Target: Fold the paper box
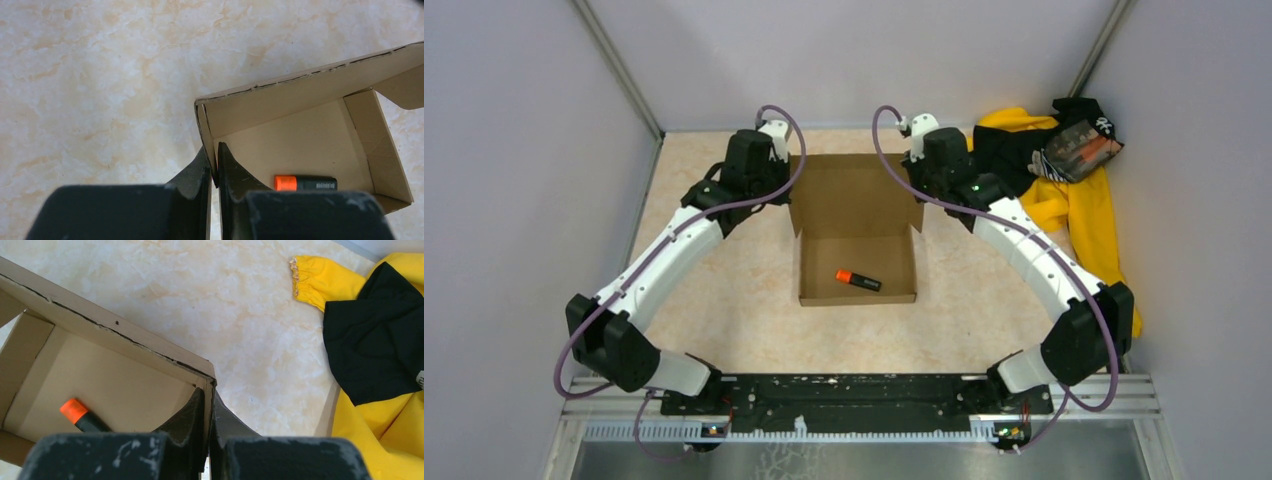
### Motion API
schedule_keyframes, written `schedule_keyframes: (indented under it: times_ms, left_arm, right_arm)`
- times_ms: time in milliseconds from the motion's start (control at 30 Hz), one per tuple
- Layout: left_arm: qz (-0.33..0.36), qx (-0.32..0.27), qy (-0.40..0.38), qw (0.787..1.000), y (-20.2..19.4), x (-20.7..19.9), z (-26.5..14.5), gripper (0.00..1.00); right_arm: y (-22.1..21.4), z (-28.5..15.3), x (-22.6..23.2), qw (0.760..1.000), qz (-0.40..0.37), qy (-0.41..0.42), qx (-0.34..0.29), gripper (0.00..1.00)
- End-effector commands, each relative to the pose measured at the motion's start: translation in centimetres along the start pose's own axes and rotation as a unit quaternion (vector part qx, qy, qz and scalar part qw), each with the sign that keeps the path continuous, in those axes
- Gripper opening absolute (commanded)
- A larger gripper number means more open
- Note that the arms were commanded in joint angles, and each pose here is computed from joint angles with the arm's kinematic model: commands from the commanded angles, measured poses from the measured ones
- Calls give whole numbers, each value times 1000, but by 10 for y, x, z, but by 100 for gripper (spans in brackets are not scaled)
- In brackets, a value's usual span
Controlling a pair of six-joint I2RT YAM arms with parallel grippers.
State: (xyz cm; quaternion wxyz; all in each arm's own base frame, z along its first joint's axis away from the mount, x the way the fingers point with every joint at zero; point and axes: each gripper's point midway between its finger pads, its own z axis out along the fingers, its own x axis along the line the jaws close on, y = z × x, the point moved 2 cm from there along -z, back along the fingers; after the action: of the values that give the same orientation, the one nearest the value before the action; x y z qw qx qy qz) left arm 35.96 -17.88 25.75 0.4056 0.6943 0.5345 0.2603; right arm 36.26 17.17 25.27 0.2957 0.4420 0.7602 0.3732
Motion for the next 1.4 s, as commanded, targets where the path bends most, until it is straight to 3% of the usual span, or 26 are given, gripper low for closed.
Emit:
schedule_keyframes:
  times_ms: [0, 333, 1367]
  left_arm:
    - [-13, -37, -42, 998, 15, -28, -1, 11]
    - [-38, -66, -21, 997, 27, -31, 5, 10]
    - [-74, -78, 16, 994, 24, -44, 38, 9]
  right_arm:
    - [39, -11, 14, 997, 22, -4, -79, 0]
    - [38, -3, 8, 991, 81, -52, -94, 0]
    - [28, 23, -3, 967, 195, -125, -105, 1]
